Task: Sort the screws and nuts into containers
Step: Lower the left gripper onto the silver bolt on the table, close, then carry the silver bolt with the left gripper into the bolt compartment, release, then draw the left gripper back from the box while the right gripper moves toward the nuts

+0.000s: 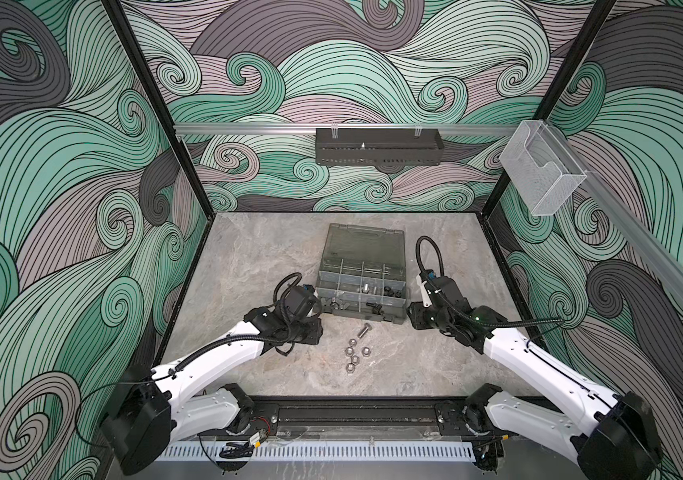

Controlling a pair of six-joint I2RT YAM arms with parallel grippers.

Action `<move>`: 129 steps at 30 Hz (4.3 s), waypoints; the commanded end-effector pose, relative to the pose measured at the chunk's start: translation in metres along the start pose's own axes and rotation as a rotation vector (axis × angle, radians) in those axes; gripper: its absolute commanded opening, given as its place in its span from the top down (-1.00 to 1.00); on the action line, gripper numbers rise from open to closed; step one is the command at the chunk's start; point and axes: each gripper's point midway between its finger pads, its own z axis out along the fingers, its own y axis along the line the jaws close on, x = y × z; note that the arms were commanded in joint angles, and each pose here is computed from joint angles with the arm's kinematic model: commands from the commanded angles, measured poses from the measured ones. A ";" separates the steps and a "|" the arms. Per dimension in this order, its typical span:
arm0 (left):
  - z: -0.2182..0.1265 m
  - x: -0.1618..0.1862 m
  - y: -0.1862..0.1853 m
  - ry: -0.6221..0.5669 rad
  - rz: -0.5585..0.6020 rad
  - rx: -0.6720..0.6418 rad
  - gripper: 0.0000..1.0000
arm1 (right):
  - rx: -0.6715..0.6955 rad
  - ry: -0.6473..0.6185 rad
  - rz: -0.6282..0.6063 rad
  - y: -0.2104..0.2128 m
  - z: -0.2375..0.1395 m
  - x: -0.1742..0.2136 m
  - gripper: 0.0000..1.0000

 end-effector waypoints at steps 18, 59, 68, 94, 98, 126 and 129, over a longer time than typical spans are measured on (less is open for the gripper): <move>0.087 -0.013 -0.088 0.188 0.373 -0.014 0.21 | 0.038 0.002 0.052 -0.017 -0.010 0.021 0.10; 0.070 -0.012 -0.107 0.153 0.357 0.041 0.77 | 0.046 0.001 0.062 -0.022 -0.010 0.027 0.09; 0.048 -0.066 -0.120 0.014 0.409 0.024 0.77 | 0.030 -0.001 0.069 -0.020 -0.011 0.026 0.09; 0.101 -0.151 -0.097 0.030 0.369 -0.044 0.36 | 0.029 -0.013 0.081 -0.024 -0.022 0.034 0.10; 0.092 -0.156 -0.096 0.006 0.369 -0.049 0.30 | 0.032 -0.012 0.082 -0.024 -0.022 0.034 0.10; -0.006 -0.103 -0.038 -0.139 0.198 -0.079 0.28 | 0.022 0.006 0.090 -0.023 -0.019 0.037 0.10; -0.014 -0.094 -0.029 -0.152 0.169 -0.082 0.28 | 0.017 0.012 0.092 -0.022 -0.018 0.038 0.10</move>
